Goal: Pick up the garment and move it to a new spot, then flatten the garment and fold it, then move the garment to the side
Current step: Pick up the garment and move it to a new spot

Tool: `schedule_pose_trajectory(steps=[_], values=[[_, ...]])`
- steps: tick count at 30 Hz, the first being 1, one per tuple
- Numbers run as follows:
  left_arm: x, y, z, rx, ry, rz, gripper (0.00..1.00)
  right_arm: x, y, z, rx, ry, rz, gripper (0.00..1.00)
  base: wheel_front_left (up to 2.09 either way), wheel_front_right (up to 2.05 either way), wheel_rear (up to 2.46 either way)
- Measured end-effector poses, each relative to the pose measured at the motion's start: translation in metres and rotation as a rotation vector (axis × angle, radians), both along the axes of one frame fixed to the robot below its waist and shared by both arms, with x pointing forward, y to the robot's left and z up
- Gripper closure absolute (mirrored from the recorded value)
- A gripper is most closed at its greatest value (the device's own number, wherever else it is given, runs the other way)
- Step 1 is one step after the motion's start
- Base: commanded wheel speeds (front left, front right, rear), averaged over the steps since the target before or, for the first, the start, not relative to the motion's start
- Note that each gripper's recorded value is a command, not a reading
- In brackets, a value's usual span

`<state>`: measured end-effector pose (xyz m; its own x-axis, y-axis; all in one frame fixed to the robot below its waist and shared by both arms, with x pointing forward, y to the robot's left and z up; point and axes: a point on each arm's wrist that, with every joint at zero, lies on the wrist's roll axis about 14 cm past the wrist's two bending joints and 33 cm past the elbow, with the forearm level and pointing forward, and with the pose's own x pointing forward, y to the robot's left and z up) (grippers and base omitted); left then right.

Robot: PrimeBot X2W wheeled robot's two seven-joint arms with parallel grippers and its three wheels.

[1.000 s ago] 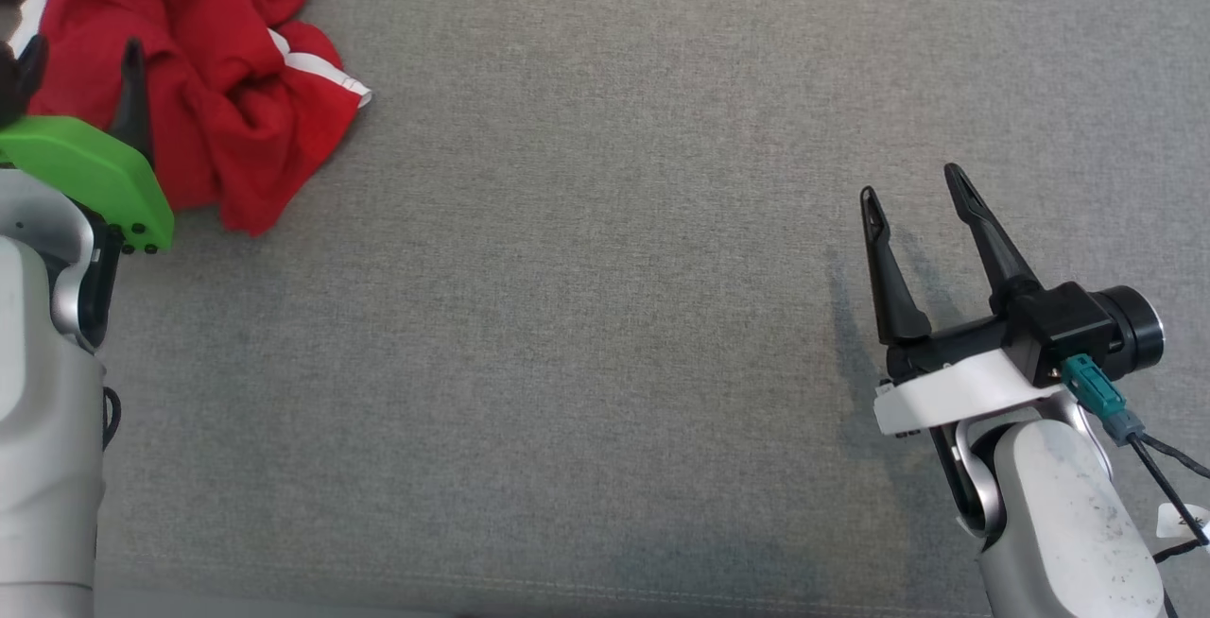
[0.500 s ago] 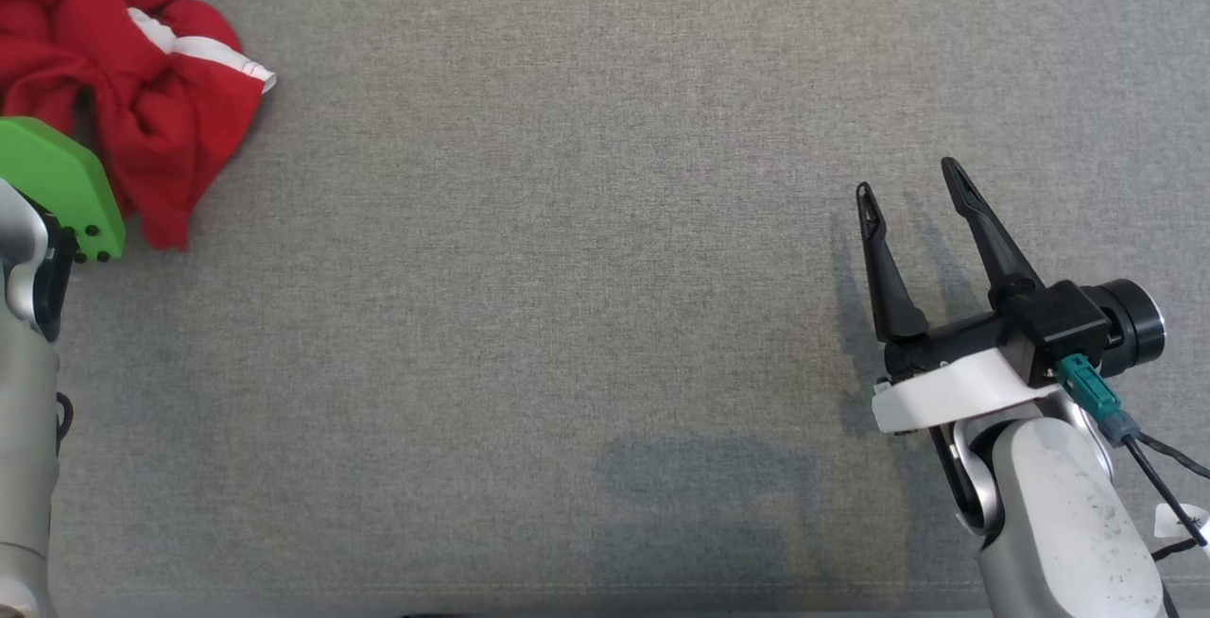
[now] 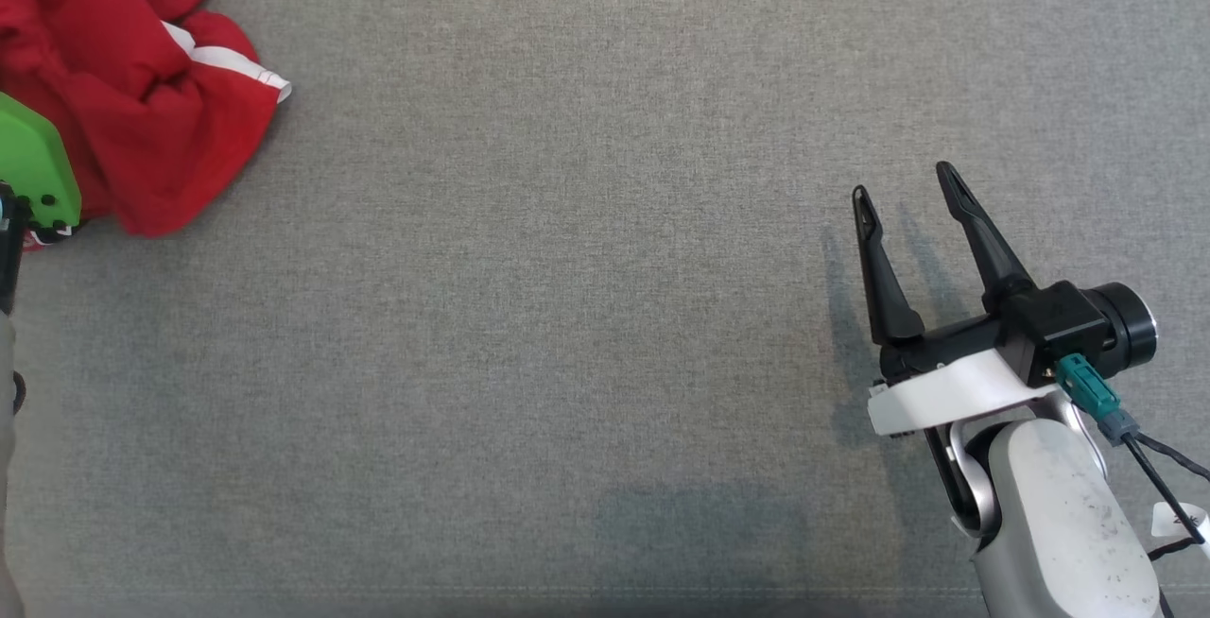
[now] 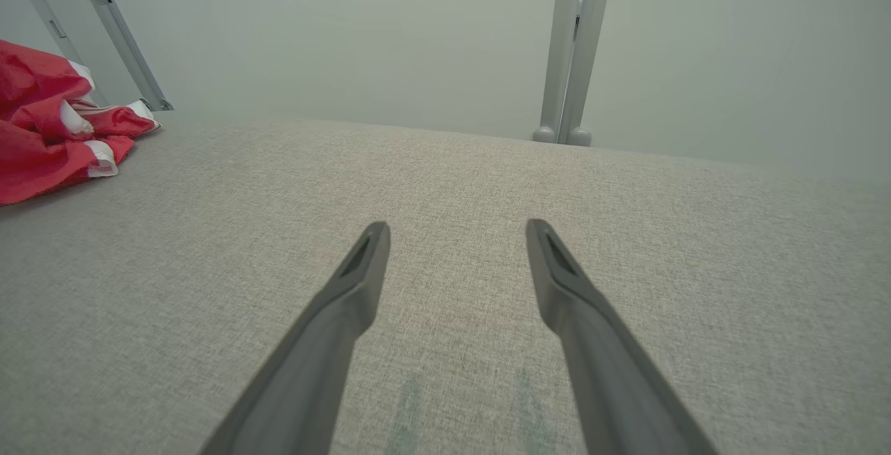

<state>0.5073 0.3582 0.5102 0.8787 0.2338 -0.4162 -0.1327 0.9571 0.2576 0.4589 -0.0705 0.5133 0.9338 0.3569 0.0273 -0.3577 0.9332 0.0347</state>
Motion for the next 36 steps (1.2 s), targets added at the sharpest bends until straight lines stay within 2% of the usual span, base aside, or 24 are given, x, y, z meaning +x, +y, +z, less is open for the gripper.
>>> schedule_pose_trajectory(steps=[8, 19, 26, 32, 36], values=[[0.011, 0.002, 0.063, 0.097, -0.110, -0.061, 1.00, -0.006, 0.000, 0.024, 0.038, -0.036, -0.004, 0.00, 0.00, 0.00, 0.00], [0.023, -0.047, 0.165, 0.205, -0.301, -0.229, 1.00, -0.028, -0.017, 0.057, 0.071, -0.084, -0.048, 0.00, 0.00, 0.00, 0.00], [0.026, -0.122, 0.224, 0.226, -0.438, -0.415, 1.00, -0.046, -0.041, 0.074, 0.086, -0.114, -0.109, 0.00, 0.00, 0.00, 0.00], [0.023, -0.209, 0.251, 0.152, -0.543, -0.608, 1.00, -0.059, -0.070, 0.084, 0.081, -0.138, -0.188, 0.00, 0.00, 0.00, 0.00], [0.012, -0.272, 0.234, 0.064, -0.543, -0.747, 1.00, -0.068, -0.090, 0.089, 0.075, -0.151, -0.244, 0.00, 0.00, 0.00, 0.00]])
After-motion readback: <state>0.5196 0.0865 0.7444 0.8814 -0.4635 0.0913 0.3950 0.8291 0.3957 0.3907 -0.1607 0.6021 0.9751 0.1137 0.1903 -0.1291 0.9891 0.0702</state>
